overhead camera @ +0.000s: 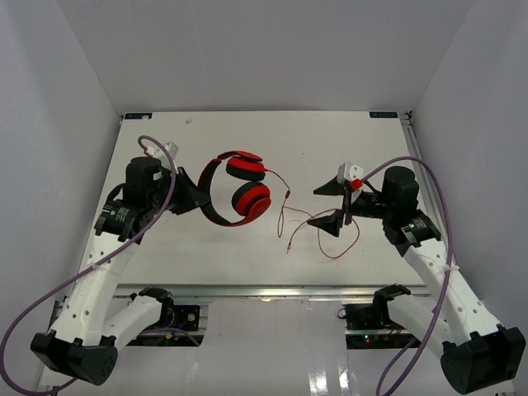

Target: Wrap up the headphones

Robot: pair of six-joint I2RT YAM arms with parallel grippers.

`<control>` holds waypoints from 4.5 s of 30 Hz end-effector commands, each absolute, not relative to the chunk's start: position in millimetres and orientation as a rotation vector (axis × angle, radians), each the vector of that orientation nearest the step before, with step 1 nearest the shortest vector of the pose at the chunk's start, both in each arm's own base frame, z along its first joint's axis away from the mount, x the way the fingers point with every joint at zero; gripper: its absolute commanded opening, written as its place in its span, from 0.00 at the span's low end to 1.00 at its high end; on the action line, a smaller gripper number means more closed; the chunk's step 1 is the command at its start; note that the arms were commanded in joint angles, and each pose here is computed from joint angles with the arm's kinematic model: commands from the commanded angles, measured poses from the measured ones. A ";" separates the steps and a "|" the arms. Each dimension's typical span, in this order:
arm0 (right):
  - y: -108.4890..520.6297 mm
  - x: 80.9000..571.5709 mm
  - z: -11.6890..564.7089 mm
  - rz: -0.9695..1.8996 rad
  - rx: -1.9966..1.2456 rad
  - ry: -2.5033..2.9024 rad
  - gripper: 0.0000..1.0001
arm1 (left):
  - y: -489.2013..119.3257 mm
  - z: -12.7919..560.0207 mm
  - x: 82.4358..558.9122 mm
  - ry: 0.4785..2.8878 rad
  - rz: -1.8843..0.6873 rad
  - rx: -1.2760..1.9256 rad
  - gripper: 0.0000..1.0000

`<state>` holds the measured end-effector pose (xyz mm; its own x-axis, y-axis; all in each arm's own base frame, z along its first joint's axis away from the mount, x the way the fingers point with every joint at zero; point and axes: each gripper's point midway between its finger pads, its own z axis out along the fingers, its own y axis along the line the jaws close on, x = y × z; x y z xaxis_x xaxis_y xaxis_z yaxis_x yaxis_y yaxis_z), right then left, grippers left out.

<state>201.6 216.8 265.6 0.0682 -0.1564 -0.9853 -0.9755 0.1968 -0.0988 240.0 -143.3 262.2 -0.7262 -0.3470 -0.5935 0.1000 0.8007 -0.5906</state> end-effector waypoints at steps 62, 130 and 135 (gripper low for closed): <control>286.8 243.0 286.9 1.012 -1.260 1.218 0.92 | -160.9 416.8 256.2 1.958 -0.988 -0.187 0.00; 195.2 295.9 227.0 -0.219 -1.742 1.485 0.08 | -100.9 359.8 370.9 1.851 -0.507 -0.578 0.00; 192.4 308.1 291.3 -0.393 -1.713 1.266 0.08 | -105.9 332.0 370.0 1.935 -0.471 -0.487 0.00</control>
